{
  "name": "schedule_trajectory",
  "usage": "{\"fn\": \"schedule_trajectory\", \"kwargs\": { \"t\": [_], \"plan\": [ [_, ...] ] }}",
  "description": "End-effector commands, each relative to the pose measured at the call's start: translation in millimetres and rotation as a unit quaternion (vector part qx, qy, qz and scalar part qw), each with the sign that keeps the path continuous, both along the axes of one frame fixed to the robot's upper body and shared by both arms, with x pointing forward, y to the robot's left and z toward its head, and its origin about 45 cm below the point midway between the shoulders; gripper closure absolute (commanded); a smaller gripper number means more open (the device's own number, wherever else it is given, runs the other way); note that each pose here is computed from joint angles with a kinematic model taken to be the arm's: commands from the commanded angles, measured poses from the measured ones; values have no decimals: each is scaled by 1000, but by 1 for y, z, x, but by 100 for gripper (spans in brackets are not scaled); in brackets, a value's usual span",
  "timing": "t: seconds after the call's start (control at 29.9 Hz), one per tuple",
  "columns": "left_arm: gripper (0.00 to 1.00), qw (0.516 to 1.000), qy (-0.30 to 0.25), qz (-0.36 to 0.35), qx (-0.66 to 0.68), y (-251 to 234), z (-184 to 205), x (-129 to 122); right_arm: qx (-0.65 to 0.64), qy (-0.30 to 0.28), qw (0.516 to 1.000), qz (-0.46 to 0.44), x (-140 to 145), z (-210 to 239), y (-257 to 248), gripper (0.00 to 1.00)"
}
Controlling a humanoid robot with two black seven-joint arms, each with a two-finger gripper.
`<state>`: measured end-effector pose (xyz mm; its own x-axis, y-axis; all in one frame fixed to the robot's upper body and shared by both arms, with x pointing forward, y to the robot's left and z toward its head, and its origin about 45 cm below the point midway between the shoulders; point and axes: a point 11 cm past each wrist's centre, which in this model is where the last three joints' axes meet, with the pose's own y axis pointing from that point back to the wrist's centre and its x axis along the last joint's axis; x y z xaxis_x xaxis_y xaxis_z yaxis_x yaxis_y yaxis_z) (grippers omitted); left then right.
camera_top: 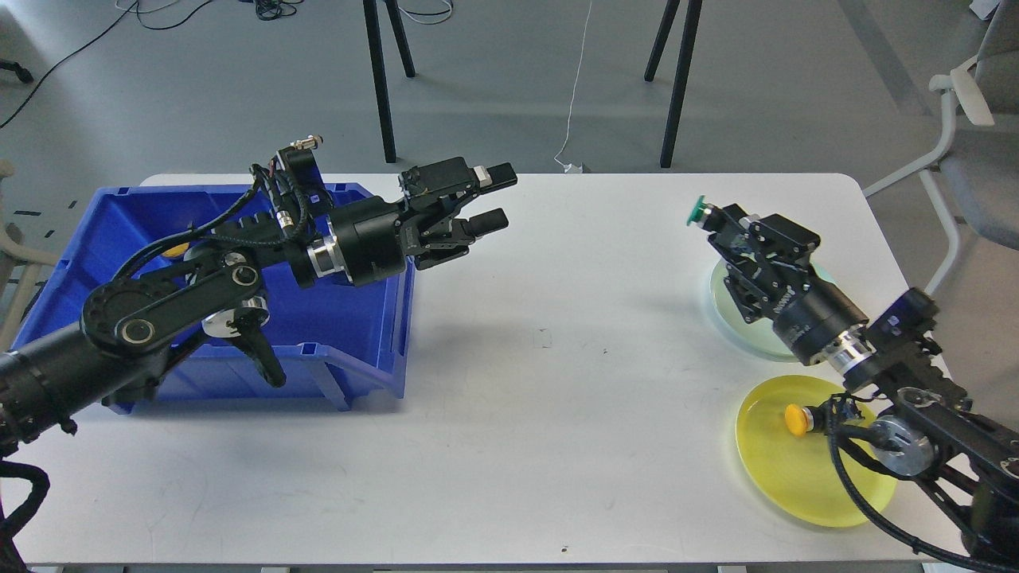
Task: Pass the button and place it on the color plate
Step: 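Place the green button on the pale green plate with the right gripper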
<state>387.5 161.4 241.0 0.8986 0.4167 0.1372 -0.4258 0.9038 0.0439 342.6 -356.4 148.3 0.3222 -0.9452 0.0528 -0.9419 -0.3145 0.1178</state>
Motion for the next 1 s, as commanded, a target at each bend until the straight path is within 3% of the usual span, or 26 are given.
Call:
{"fn": "schedule_trajectory", "kwargs": {
  "t": [0.0,0.13,0.23,0.43,0.8,0.97],
  "plan": [
    [16,1000,0,1,1,0,0,0,-105,39,993,-47,-13,-21,-56,100],
    [16,1000,1,5,3,3,-2,2,-170,57,981,-70,-21,-33,-79,94],
    [16,1000,2,5,1,2,-1,2,-168,55,982,-67,-19,-35,-73,71],
    [16,1000,4,5,-2,2,-2,2,-166,49,983,-68,-14,-32,-71,46],
    [16,1000,4,6,-3,2,-2,2,-157,46,984,-66,-12,-29,-68,24],
    [16,1000,6,8,-4,2,-2,2,-122,5,990,-75,1,0,-62,1]
  ]
}}
